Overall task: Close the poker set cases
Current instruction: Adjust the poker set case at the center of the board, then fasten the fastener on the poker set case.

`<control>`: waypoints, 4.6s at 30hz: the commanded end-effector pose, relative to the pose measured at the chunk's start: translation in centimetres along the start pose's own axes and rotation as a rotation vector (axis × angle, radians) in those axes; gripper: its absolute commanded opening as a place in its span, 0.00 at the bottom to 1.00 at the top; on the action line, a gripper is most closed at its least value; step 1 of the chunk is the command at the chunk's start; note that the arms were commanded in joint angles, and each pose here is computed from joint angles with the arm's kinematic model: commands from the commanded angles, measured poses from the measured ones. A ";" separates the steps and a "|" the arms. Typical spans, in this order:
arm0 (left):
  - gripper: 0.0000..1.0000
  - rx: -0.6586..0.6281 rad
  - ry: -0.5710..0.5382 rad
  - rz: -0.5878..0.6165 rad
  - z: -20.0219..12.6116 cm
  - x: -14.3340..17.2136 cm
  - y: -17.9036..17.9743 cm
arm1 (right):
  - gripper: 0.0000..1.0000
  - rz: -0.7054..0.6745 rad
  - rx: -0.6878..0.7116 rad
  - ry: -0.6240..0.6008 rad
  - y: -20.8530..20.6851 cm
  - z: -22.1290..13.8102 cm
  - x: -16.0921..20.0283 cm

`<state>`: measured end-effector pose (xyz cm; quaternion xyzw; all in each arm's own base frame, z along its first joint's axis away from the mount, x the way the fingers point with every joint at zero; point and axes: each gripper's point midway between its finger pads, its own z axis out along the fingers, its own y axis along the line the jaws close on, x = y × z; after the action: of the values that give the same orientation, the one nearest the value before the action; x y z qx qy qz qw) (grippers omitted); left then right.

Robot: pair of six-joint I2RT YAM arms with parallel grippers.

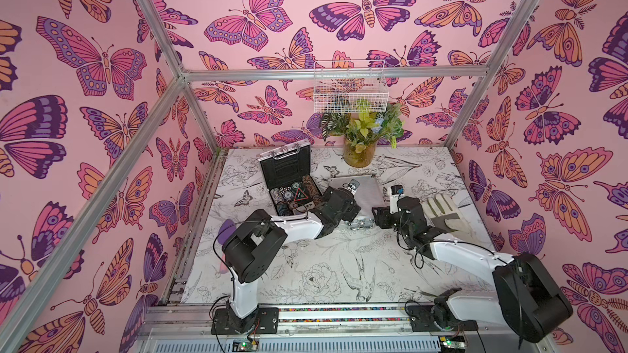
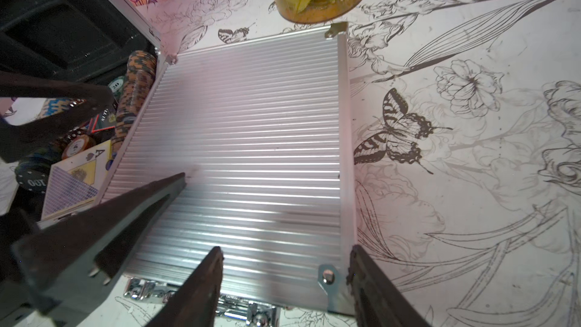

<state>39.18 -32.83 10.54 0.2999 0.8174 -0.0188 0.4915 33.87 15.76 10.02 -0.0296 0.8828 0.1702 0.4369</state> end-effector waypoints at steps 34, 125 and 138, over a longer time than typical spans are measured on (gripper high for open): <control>1.00 0.198 0.089 -0.457 1.7 0.4 1.9 | 0.64 0.017 -0.055 0.182 2.9 1.7 -1.4; 0.84 0.206 0.492 -0.371 0.8 11.8 -3.2 | 0.66 -0.265 0.092 0.593 -0.7 1.6 4.8; 0.84 0.225 0.548 -0.403 0.4 14.2 -2.4 | 0.67 -0.670 -0.114 0.514 3.1 0.9 2.7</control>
<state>38.65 -34.78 8.92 0.1976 0.8766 -0.2167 0.3816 34.43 18.79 8.75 -0.2967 0.9152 0.0625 0.2653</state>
